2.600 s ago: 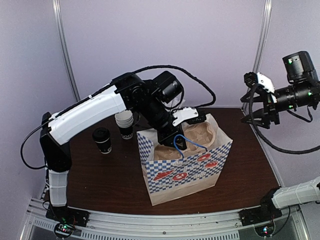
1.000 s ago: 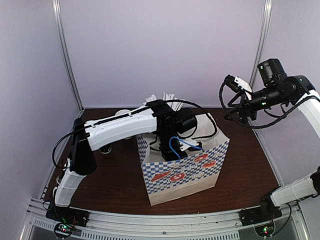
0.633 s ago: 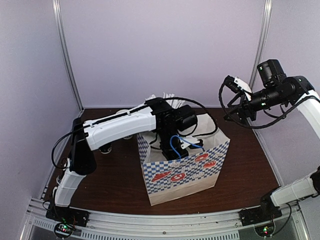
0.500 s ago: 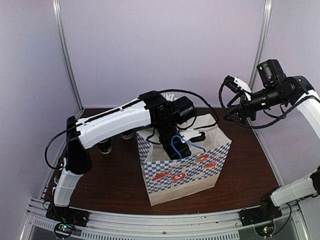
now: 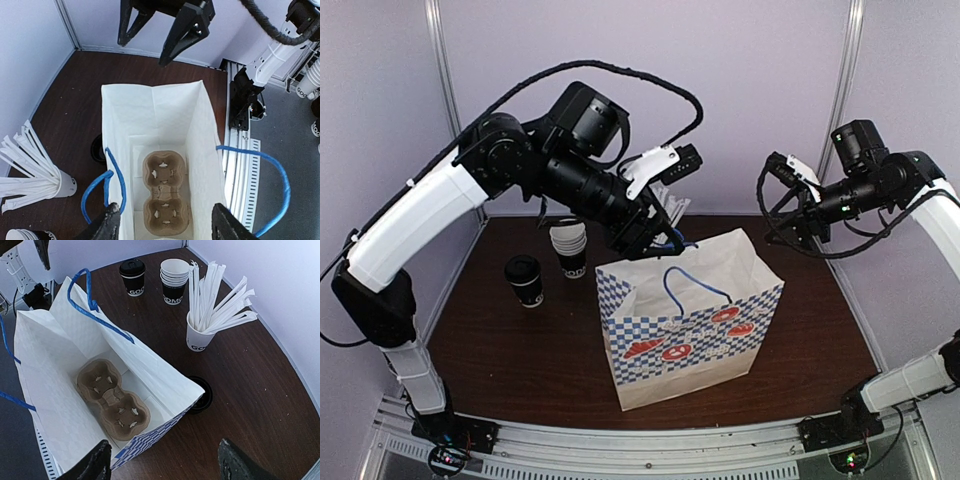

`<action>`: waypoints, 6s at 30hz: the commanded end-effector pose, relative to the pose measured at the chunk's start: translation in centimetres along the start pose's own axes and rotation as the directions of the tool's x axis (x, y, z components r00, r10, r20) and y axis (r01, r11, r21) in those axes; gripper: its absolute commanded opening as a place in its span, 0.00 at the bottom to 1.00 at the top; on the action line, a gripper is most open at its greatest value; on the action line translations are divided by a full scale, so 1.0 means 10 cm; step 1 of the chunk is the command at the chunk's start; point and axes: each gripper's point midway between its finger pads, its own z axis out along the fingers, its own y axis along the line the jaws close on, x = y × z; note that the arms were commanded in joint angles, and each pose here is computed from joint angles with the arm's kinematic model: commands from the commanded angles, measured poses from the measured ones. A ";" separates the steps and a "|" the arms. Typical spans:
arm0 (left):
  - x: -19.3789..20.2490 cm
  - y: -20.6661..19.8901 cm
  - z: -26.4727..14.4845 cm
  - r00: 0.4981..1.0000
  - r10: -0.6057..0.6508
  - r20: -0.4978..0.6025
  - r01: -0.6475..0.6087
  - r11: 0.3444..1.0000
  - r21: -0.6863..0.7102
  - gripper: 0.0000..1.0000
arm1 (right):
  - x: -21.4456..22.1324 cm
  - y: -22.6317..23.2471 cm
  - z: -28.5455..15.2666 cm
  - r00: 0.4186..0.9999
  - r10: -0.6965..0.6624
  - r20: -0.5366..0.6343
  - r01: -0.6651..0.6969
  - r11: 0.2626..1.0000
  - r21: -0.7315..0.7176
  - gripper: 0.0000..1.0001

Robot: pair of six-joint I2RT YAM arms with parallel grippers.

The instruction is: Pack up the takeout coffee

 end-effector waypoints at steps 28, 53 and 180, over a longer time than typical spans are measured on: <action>0.48 0.63 0.59 0.991 -0.025 -0.129 0.020 0.999 -0.043 0.15 | -0.12 0.79 -0.07 0.986 -0.155 0.066 0.168 0.937 -0.306 0.69; 0.39 -1.04 0.41 0.897 0.437 -0.062 -0.430 0.897 0.105 0.01 | 0.31 -0.09 -0.28 0.981 0.152 0.121 -0.130 0.977 -0.169 0.70; 3.36 2.74 -0.64 0.550 -0.772 -0.318 0.506 0.611 -0.609 0.64 | 0.44 0.12 -0.16 0.953 0.220 0.210 -0.165 0.954 -0.252 0.73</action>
